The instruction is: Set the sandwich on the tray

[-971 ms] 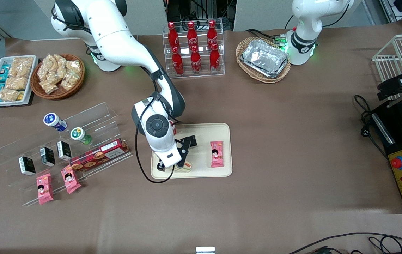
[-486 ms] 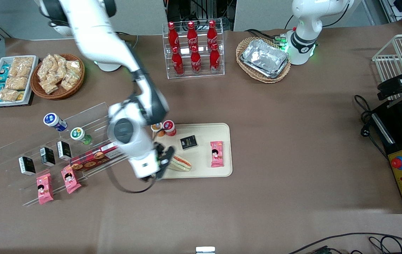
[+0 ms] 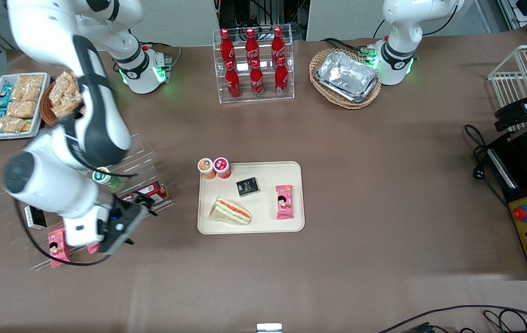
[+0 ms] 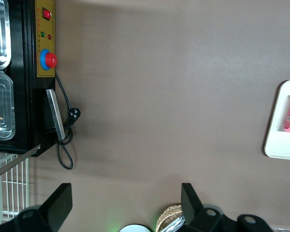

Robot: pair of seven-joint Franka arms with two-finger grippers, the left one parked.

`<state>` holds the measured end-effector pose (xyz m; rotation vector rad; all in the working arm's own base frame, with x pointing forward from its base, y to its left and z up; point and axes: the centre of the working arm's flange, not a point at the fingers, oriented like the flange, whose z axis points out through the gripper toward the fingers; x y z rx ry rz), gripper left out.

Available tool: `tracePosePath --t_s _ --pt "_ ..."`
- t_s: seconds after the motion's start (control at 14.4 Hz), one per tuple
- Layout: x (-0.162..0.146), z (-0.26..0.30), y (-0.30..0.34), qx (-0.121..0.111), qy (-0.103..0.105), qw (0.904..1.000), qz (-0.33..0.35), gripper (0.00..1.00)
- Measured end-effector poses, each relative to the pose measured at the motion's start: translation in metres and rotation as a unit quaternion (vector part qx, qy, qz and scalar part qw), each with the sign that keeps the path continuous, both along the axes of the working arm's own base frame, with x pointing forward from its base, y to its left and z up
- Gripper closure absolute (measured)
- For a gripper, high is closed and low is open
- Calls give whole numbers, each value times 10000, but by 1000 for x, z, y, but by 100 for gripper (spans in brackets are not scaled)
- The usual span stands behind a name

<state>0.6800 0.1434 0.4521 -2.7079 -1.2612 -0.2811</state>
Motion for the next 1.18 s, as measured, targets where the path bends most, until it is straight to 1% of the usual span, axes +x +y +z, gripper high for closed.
tracePosePath --t_s 0.07,0.14,0.28,0.49,0.55,0.69,0.76,0.9,0.97,1.18 --pt "-4 16 -11 48 32 9999 -116 0" --pt "-8 29 -22 99 110 9994 -327 0" --pt "-17 50 -43 196 331 9949 -937 0" --pt "-30 75 -73 255 619 9796 -1896 0" --pt "-34 84 -82 175 644 9747 -2132 0" --pt "-44 102 -91 -88 646 9639 -2582 0" --pt "-50 111 -93 -144 654 9582 -2781 0" --pt "-59 130 -95 -111 601 9519 -3001 0" --pt "-61 134 -95 -91 586 9516 -3017 0" --pt "-66 140 -86 -452 419 9558 -2875 0"
